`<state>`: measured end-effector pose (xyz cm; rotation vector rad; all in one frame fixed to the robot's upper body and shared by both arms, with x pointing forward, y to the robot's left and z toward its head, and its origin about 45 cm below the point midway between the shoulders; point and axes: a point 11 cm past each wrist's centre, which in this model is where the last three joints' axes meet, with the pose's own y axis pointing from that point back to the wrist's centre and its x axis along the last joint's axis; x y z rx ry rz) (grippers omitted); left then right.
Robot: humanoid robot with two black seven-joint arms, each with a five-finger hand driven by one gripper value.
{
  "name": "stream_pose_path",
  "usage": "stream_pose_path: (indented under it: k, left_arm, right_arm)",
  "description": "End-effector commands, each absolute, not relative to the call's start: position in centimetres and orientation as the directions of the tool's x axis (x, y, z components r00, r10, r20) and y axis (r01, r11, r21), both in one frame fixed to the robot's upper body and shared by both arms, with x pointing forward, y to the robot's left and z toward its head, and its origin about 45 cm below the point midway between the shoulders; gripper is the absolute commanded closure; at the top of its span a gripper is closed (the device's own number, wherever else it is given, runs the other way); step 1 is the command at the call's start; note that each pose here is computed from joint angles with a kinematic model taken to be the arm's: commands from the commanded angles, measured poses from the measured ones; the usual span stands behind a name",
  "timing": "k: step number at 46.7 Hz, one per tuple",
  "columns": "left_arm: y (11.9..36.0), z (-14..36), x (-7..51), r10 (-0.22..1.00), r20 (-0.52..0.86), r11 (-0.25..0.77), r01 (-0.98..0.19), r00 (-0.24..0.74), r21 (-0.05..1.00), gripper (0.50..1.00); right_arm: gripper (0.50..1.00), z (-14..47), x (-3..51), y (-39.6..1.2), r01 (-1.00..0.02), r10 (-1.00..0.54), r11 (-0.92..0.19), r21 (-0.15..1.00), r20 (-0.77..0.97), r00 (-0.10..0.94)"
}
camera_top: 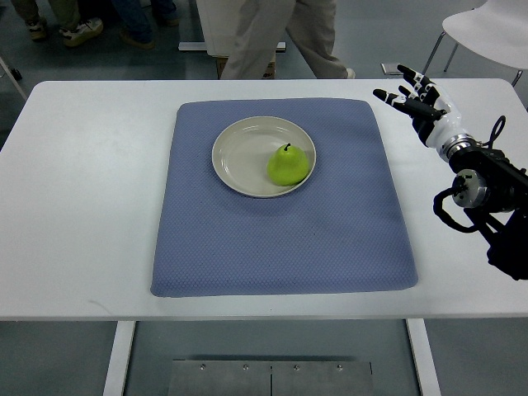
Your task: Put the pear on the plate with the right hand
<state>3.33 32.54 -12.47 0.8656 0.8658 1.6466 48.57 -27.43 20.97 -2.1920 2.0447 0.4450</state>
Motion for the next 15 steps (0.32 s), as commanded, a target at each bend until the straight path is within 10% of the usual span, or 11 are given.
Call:
stream_pose_path:
  k: [1, 15]
  left_arm:
    - [32.5, -12.5, 3.3, 0.972, 0.121, -0.202, -0.451, -0.202, 0.869, 0.5]
    - [32.5, -12.5, 3.3, 0.972, 0.121, -0.202, -0.451, -0.202, 0.869, 0.5]
  right_arm:
    - [0.5, 20.5, 48.3, -27.8, -0.992, -0.938, -0.055, 0.114, -0.347, 0.012]
    - [0.5, 19.2, 47.6, -28.1, -0.993, -0.85, 0.026, 0.114, -0.521, -0.082]
